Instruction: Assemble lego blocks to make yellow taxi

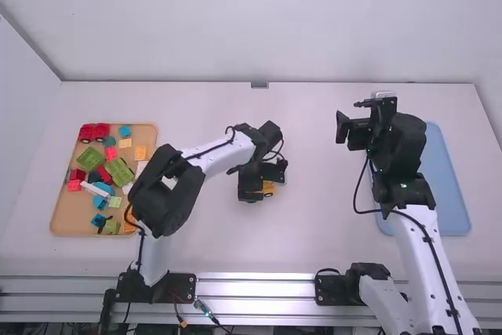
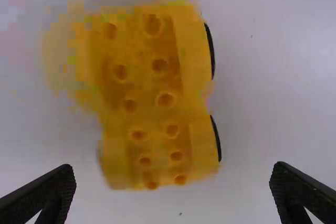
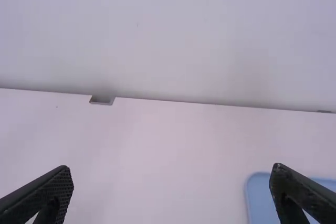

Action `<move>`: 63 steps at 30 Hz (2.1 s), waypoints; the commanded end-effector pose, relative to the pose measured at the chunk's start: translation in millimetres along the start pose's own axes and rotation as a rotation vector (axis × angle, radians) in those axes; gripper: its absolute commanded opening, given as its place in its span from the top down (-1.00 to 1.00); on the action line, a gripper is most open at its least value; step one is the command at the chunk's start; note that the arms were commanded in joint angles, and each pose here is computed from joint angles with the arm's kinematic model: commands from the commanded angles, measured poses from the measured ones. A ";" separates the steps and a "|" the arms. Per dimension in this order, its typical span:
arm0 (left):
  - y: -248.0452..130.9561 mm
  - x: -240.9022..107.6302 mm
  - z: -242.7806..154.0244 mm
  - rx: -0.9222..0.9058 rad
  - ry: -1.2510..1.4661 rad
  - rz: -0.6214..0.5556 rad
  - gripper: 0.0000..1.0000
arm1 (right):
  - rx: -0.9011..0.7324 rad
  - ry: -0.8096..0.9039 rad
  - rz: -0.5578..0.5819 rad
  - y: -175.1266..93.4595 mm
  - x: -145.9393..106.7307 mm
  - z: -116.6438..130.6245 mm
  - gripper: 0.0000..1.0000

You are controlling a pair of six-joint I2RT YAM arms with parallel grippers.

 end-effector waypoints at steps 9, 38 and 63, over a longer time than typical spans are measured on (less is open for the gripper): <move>-102.4 -101.6 57.4 0.310 -0.623 -0.132 -0.98 | 0.003 0.000 -0.013 -3.6 -0.2 1.0 -0.98; -90.7 -353.5 56.6 0.359 -1.730 -0.006 -0.92 | 0.069 -0.017 -0.091 -3.9 12.0 7.1 -0.98; -22.0 -353.9 50.0 0.338 -1.624 -0.040 -0.46 | 0.102 -0.040 -0.100 -2.3 12.5 25.2 -0.97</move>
Point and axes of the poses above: each hand's point on the last joint's axis, 136 mm out from that joint toward the fingers, its own y axis out along the fingers, its own z axis along the line the jaws close on, x = y × z, the point moved 9 cm from there along -y, back along the fingers, and after that the axes turned 6 degrees about y, right-handed, at the moved point
